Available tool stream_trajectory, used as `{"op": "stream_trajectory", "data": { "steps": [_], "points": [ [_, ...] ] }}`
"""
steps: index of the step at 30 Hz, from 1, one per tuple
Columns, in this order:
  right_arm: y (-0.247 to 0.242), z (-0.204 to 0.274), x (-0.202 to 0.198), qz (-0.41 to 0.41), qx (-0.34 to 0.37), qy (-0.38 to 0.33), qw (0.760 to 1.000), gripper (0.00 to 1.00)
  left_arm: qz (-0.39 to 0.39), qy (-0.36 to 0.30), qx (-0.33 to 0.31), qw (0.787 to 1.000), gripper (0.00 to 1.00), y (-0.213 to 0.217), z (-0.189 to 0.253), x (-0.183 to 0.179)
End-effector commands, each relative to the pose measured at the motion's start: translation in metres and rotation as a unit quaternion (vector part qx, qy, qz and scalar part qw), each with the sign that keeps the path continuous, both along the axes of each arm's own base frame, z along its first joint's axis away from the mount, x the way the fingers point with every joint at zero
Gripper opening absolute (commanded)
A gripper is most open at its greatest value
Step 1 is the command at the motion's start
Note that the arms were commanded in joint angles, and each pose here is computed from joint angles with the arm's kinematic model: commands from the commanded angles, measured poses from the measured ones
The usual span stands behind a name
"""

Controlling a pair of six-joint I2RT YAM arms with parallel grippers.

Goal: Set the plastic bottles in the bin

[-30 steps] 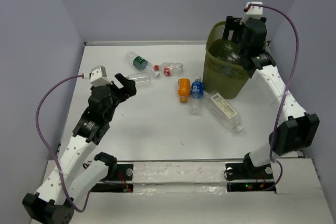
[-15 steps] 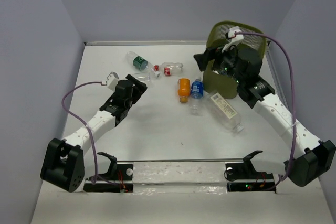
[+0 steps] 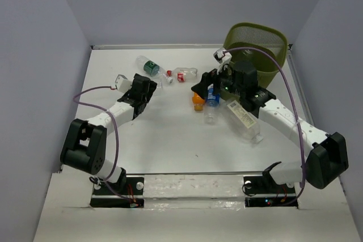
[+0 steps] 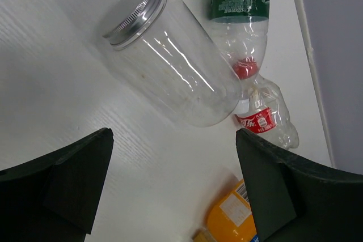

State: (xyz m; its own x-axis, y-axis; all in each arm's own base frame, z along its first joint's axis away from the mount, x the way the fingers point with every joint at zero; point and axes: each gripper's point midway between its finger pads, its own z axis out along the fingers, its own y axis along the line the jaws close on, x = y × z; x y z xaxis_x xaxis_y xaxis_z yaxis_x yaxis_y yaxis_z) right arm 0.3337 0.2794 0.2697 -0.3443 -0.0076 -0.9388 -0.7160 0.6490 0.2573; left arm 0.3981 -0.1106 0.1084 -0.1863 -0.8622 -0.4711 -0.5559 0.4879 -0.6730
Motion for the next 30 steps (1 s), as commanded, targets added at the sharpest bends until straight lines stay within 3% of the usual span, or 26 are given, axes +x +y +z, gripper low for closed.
{"op": "stream_trajectory", "data": {
  "steps": [1,16,30],
  "points": [
    [0.019,0.016,-0.01,0.058,0.011,-0.03,0.998,1.0,0.049,-0.03,-0.03,0.998,0.99,0.007,0.018,0.024],
    [0.039,-0.01,-0.033,0.155,-0.016,-0.021,0.988,1.0,0.079,-0.003,-0.068,0.995,0.99,0.004,-0.019,0.06],
    [0.058,-0.04,-0.042,0.18,-0.053,0.002,0.982,1.0,0.088,-0.022,-0.08,0.993,0.99,0.011,-0.024,0.069]
  ]
}}
